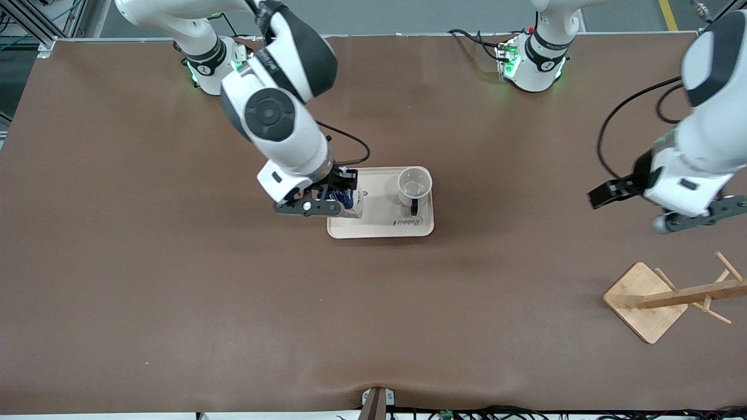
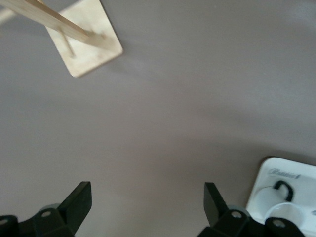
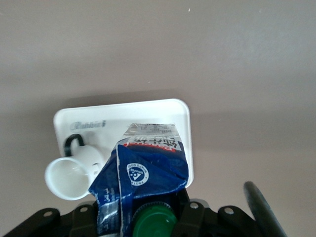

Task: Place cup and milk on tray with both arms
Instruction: 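Carry the milk carton over the tray while the left gripper withdraws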

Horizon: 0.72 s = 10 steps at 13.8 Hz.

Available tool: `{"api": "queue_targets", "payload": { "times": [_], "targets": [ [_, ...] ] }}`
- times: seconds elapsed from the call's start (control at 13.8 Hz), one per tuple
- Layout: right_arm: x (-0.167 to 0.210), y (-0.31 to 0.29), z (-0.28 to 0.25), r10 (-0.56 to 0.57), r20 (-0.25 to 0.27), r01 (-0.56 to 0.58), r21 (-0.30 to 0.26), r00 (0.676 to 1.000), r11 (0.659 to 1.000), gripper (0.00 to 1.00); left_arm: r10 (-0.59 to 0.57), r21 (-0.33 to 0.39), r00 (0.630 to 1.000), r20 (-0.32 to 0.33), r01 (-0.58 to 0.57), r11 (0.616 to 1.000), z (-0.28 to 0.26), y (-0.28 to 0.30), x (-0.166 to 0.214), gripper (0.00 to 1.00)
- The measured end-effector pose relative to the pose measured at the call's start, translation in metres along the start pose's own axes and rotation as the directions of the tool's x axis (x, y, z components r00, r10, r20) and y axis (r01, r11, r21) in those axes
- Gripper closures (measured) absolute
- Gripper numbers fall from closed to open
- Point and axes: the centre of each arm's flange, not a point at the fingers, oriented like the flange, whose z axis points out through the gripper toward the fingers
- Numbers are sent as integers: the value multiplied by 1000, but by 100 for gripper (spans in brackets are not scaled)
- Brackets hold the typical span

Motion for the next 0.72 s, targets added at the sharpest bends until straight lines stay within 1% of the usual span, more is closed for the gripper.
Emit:
{"api": "queue_targets", "payload": {
  "times": [0.14, 0.29, 0.43, 0.72],
  "targets": [
    [-14, -17, 13, -40, -1, 40, -36, 999, 999, 50, 64, 6, 998, -5, -64, 998, -10, -33, 2, 0],
    [-21, -23, 23, -66, 12, 66, -51, 998, 996, 50, 114, 11, 993, -20, -114, 993, -20, -56, 2, 0],
    [-22, -24, 35, -92, 26, 94, -61, 995, 994, 50, 142, 18, 989, -39, -141, 990, -32, -63, -2, 0],
    [-24, -28, 73, -118, 26, 119, -61, 993, 991, 50, 159, 29, 985, -64, -157, 987, -48, -72, -10, 0]
  ]
}}
